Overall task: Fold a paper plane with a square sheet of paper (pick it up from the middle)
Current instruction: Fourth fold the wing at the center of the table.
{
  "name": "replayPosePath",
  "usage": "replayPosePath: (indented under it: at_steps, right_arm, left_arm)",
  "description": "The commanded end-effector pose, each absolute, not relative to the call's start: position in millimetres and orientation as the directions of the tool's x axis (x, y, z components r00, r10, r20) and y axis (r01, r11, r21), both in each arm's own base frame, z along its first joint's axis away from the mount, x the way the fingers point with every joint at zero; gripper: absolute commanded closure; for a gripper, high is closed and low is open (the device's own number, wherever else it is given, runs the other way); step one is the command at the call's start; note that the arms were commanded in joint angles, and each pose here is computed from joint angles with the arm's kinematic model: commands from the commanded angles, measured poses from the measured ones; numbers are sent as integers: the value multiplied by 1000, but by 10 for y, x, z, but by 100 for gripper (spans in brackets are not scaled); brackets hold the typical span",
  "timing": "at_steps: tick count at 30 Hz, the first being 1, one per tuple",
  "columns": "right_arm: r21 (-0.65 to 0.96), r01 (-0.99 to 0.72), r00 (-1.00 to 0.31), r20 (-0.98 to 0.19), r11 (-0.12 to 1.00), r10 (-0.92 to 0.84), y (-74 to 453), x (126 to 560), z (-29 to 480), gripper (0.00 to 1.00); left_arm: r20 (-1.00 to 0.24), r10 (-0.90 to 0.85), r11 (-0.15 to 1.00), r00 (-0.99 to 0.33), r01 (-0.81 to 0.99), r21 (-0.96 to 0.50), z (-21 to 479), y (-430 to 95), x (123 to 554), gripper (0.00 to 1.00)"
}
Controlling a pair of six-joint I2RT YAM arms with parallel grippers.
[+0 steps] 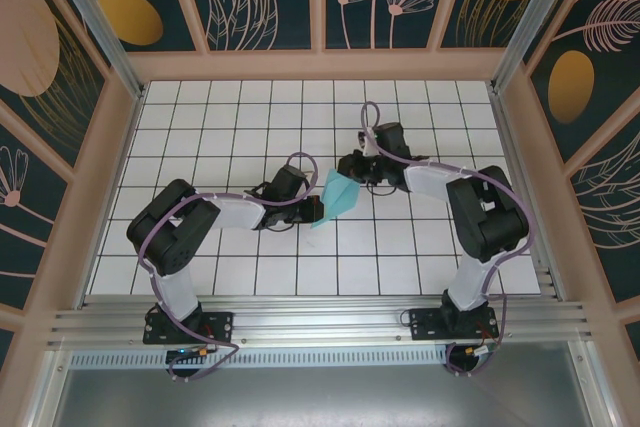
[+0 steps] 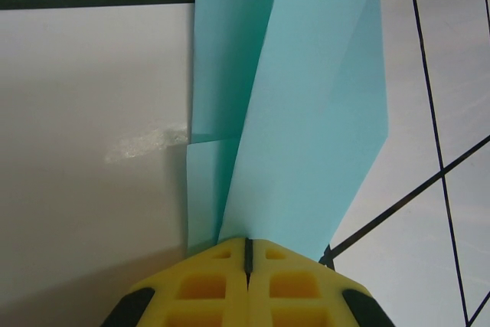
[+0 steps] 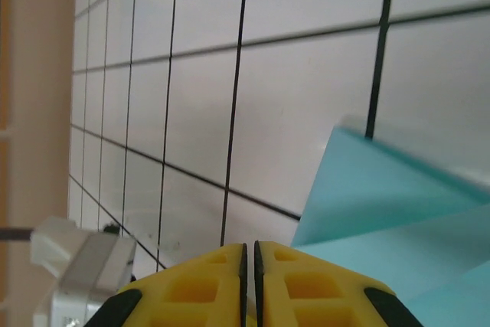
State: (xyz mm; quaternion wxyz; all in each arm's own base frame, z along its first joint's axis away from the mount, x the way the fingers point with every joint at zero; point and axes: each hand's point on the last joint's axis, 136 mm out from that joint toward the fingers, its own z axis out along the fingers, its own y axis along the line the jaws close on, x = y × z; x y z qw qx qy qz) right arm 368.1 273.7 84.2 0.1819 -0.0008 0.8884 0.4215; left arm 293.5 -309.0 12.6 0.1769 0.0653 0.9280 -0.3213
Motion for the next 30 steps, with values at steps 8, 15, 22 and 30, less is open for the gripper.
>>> replayPosePath:
  at_steps: [8,15,22,30]
  right_arm:
    - [694,-70,-968,-221,716,119,2794,3431,194,88]
    - [646,-25,-975,-183,763,123,2661,3328,-110,90]
    - [633,-16,-977,-174,774,122,2619,3287,-167,90]
    - [634,-9,-977,-171,773,129,2613,3279,-177,89]
  left_arm:
    - [-194,38,902,-980,117,-415,-375,-2597,2567,100]
    - [-241,33,863,-970,149,-483,-58,-2800,2715,100]
    - [-327,-16,799,-945,184,-573,587,-3011,2904,84]
    - [-196,-32,625,-980,133,-769,690,-3367,2763,86]
